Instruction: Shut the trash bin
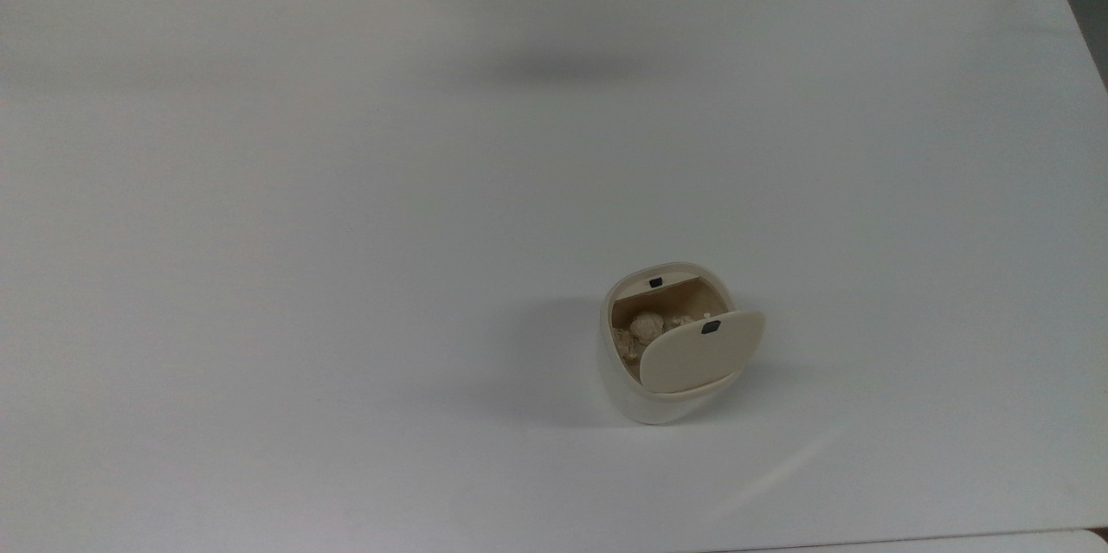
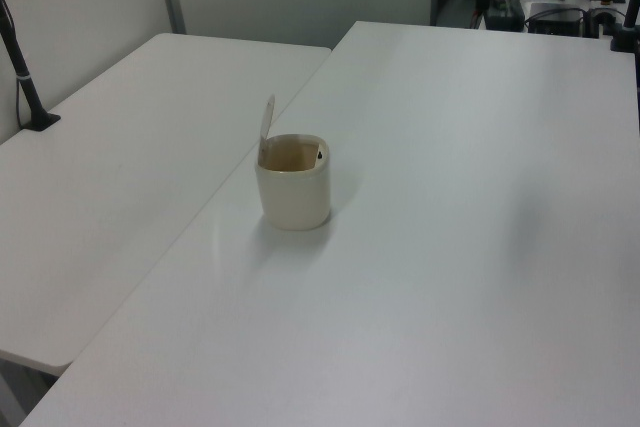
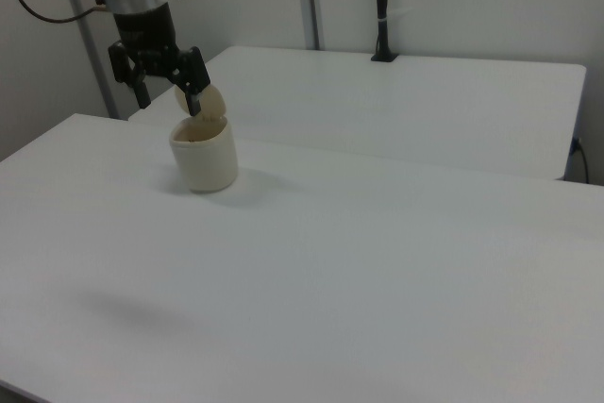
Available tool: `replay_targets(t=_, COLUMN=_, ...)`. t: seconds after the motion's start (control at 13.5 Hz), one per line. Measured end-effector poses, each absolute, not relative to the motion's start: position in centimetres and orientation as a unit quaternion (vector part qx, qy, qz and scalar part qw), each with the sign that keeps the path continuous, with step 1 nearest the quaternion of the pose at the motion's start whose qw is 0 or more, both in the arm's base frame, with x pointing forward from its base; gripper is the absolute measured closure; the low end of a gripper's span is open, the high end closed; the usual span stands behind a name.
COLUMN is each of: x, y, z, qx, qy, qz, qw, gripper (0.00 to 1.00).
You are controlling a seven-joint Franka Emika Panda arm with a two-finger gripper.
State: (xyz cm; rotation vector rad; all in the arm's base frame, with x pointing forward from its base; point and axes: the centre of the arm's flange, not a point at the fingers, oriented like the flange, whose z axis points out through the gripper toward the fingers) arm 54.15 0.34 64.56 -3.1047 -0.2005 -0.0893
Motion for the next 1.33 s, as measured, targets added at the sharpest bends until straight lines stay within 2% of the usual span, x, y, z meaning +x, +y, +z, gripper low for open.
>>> replay_targets(t=0.3, x=54.1, y=0.3, z=64.6, qx=-0.997, qy=-0.064, qz=-0.027, qw=0.015, gripper=0.0)
replay_targets(t=0.37, x=54.1, y=0.4, z=64.6, qx=-0.997, qy=-0.065, qz=-0.028, qw=0.015, gripper=0.06)
replay_targets(t=0.52, x=54.5, y=1.4, z=65.3, qx=-0.998, qy=-0.04, qz=-0.052, qw=0.015, gripper=0.38)
replay_targets(t=0.74, x=56.6, y=3.1, z=65.8, qx=-0.989, qy=0.078, qz=-0.118, qw=0.032, gripper=0.88)
replay_targets(t=0.82, x=57.3, y=3.7, z=65.5, qx=-0.985, qy=0.105, qz=-0.129, qw=0.039, gripper=0.96)
replay_targets(t=0.89, x=58.5, y=5.0, z=64.8, qx=-0.978, qy=0.144, qz=-0.144, qw=0.052, gripper=0.99)
replay_targets(t=1.19, x=63.2, y=8.7, z=61.7, qx=-0.926, qy=0.32, qz=-0.168, qw=0.11, gripper=0.99)
replay_targets(t=1.33, x=64.9, y=10.4, z=60.9, qx=-0.904, qy=0.362, qz=-0.182, qw=0.136, gripper=0.99)
